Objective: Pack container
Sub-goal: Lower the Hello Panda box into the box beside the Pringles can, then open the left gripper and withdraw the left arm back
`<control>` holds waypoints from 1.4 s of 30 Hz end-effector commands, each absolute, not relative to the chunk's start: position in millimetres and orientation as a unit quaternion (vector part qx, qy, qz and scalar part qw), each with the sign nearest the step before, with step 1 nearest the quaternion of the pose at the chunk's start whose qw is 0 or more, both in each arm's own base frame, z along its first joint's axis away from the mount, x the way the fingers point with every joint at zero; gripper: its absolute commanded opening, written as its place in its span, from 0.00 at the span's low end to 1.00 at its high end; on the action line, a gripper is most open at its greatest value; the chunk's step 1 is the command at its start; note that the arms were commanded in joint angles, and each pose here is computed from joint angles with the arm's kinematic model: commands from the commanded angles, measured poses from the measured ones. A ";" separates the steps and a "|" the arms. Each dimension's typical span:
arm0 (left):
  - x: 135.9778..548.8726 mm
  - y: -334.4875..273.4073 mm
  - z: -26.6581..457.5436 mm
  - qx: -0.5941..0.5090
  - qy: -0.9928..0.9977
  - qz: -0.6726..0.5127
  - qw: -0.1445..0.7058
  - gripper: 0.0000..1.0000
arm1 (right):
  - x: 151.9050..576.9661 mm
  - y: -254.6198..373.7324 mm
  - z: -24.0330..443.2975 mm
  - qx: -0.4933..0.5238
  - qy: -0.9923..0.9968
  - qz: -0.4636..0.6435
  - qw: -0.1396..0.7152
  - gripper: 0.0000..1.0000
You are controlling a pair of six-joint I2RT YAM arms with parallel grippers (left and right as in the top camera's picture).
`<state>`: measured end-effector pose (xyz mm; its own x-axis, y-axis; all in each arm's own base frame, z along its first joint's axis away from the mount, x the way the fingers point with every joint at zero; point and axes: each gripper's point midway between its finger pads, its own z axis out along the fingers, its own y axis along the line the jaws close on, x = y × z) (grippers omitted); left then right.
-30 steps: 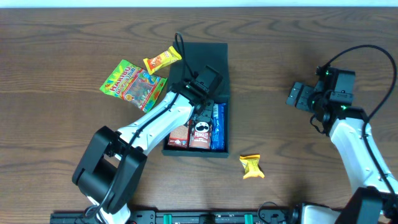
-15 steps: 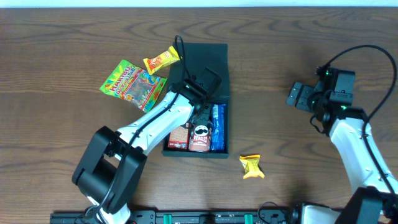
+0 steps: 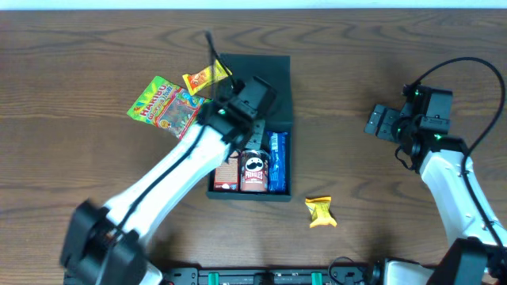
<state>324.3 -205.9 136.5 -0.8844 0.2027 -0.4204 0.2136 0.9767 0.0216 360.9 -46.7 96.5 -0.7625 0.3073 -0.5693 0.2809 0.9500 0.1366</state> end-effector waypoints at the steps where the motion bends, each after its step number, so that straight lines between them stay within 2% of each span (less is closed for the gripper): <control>1: 333.1 -186.2 172.3 0.096 0.957 0.027 0.273 0.06 | 362.5 -49.2 101.3 0.164 0.935 0.022 0.313 0.99; 5: 330.6 -168.3 193.4 0.073 0.950 0.048 0.300 0.06 | 362.5 -49.2 101.3 0.164 0.935 0.022 0.313 0.99; 12: 297.8 -122.7 212.4 -0.102 0.951 0.051 0.289 0.06 | 362.5 -49.2 101.3 0.164 0.935 0.022 0.313 0.99; 18: 270.3 -100.3 239.7 -0.163 0.939 0.023 0.302 0.07 | 362.5 -49.2 101.3 0.164 0.935 0.022 0.313 0.99; 20: 260.3 -92.9 247.9 -0.165 0.937 0.019 0.307 0.20 | 362.5 -49.2 101.3 0.164 0.935 0.022 0.313 0.99; 23: 240.8 -79.0 258.1 -0.165 0.937 0.017 0.308 0.21 | 374.6 -51.0 110.9 0.162 0.925 0.023 0.343 0.99; 25: 226.5 -68.5 264.8 -0.165 0.936 0.016 0.310 0.30 | 385.6 -52.7 120.9 0.160 0.914 0.024 0.371 0.99; 26: 220.5 -64.2 268.4 -0.166 0.935 0.013 0.314 0.45 | 388.2 -53.1 123.5 0.159 0.912 0.024 0.378 0.99; 27: 214.2 -59.7 272.9 -0.164 0.933 0.008 0.319 0.66 | 388.4 -53.0 123.6 0.159 0.911 0.024 0.379 0.99; 28: 209.6 -56.4 276.9 -0.162 0.932 0.003 0.325 0.97 | 387.8 -53.0 123.0 0.159 0.912 0.024 0.377 0.99; 36: 186.0 -40.4 301.6 -0.172 0.911 -0.046 0.371 0.95 | 387.4 -52.4 122.5 0.159 0.913 0.025 0.376 0.99; 39: 184.1 -39.0 303.6 -0.173 0.909 -0.050 0.375 0.95 | 381.2 -39.2 116.2 0.148 0.921 0.057 0.355 0.99; 42: 184.2 -39.1 303.4 -0.173 0.909 -0.050 0.375 0.95 | 379.6 -0.3 121.0 0.056 0.924 0.140 0.351 0.99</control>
